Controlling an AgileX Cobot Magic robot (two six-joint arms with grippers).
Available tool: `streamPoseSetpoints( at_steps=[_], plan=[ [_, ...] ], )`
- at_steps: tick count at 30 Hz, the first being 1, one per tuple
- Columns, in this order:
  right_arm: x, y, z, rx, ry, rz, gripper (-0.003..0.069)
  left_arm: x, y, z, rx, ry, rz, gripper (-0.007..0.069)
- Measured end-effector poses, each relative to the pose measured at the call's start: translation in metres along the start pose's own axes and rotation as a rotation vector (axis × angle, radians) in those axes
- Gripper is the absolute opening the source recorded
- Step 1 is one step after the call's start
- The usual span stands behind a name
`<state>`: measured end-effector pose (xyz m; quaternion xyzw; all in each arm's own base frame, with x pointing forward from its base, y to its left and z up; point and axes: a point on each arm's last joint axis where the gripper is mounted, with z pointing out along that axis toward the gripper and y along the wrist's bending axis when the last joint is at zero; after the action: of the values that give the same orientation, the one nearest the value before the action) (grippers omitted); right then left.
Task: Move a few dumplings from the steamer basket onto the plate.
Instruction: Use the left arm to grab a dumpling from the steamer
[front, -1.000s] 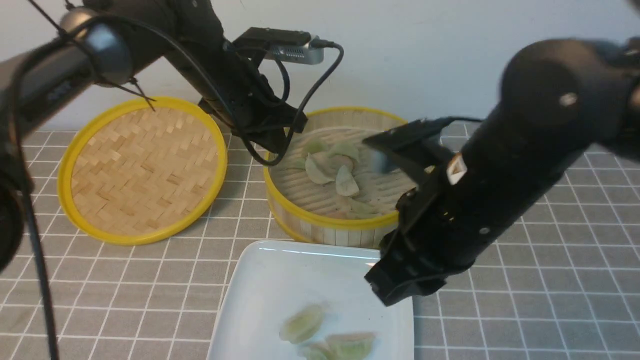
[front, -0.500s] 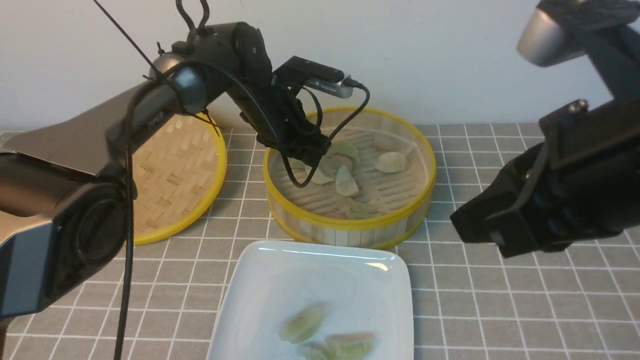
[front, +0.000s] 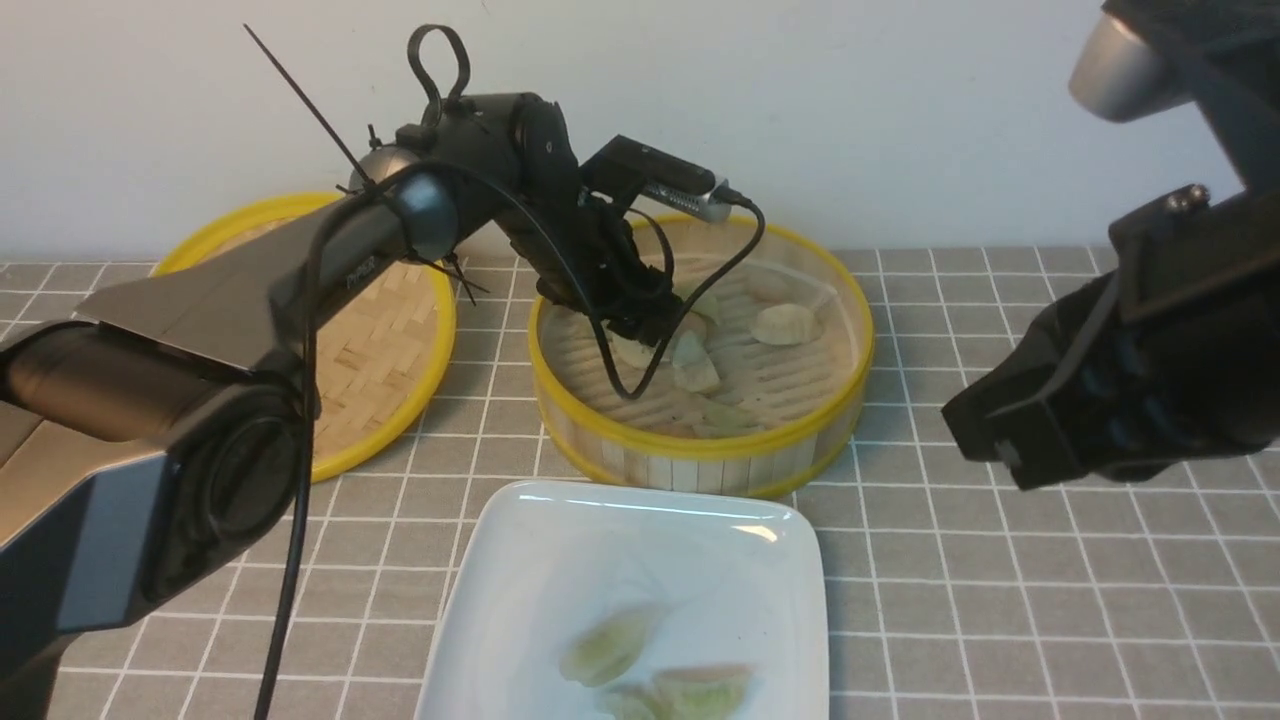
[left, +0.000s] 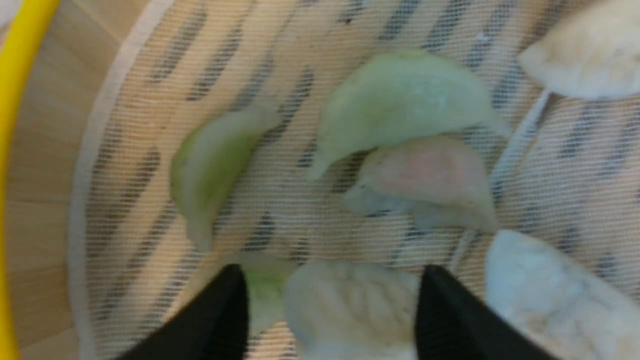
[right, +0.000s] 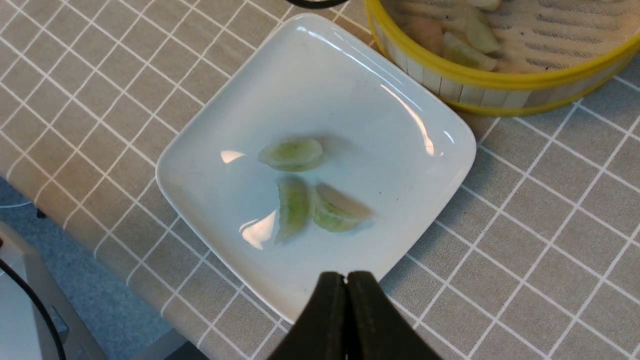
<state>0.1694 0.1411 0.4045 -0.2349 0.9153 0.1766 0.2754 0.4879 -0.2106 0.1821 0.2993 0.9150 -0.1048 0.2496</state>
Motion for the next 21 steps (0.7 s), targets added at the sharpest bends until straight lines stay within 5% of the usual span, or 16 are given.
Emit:
streamPoseSetpoints(
  at_steps=[5,15,21],
  plan=[
    [0.001,0.000,0.000,0.002,0.014,0.000,-0.0013,-0.002,-0.005,0.002,0.008,-0.008,0.001,0.0090],
    [0.001,0.000,0.000,0.005,0.016,0.000,-0.0013,-0.002,-0.017,-0.023,0.028,0.063,0.034,0.0089],
    [0.001,0.000,0.000,0.005,0.016,0.000,-0.0013,-0.019,-0.025,-0.087,0.012,-0.003,0.064,0.0087]
  ],
)
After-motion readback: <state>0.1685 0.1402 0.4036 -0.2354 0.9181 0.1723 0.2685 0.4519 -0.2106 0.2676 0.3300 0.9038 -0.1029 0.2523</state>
